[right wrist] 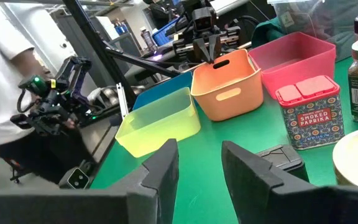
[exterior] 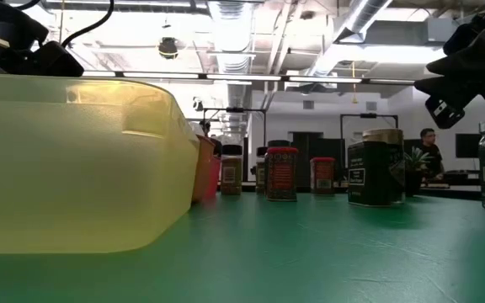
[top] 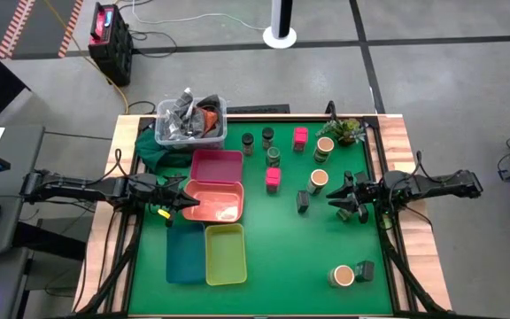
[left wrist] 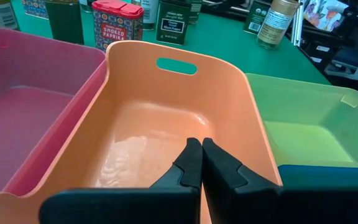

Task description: Sort spices by type

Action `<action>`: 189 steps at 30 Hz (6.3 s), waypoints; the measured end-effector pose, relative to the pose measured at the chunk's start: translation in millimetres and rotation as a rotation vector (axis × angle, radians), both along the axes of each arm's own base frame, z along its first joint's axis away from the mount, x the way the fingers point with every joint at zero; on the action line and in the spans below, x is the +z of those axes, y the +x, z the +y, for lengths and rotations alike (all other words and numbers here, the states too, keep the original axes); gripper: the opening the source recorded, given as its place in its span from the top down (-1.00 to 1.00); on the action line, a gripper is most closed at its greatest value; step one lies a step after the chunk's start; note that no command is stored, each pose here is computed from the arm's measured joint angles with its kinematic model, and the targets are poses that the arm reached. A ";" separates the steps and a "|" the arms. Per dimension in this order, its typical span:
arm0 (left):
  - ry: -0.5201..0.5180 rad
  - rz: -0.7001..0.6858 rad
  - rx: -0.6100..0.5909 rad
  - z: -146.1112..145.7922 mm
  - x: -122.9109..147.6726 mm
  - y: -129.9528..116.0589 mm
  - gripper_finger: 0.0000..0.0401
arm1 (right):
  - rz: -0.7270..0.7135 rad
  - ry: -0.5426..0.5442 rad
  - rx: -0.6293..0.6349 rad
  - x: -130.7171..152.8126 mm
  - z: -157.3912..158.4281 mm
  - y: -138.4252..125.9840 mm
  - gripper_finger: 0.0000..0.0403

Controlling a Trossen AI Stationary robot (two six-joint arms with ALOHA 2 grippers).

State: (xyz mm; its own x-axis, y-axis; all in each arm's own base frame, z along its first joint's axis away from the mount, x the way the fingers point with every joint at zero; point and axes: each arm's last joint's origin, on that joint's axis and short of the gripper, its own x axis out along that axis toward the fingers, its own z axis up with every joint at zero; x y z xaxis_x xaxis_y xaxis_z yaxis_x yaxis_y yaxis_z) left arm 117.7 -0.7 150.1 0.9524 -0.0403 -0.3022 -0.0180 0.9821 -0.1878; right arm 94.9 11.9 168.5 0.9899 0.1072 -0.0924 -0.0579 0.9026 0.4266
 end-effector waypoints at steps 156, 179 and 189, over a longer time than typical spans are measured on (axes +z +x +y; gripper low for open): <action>-0.261 0.099 0.487 22.3 228.9 52.1 0.22 | 1.554 0.241 -0.283 51.1 10.6 74.2 -0.14; -0.198 0.265 0.253 17.9 204.8 94.6 0.22 | 1.191 0.000 0.054 158.0 11.4 218.2 -0.14; -0.150 0.240 0.210 7.3 205.2 101.5 0.22 | 1.080 -0.133 0.041 175.6 -25.4 261.2 -0.15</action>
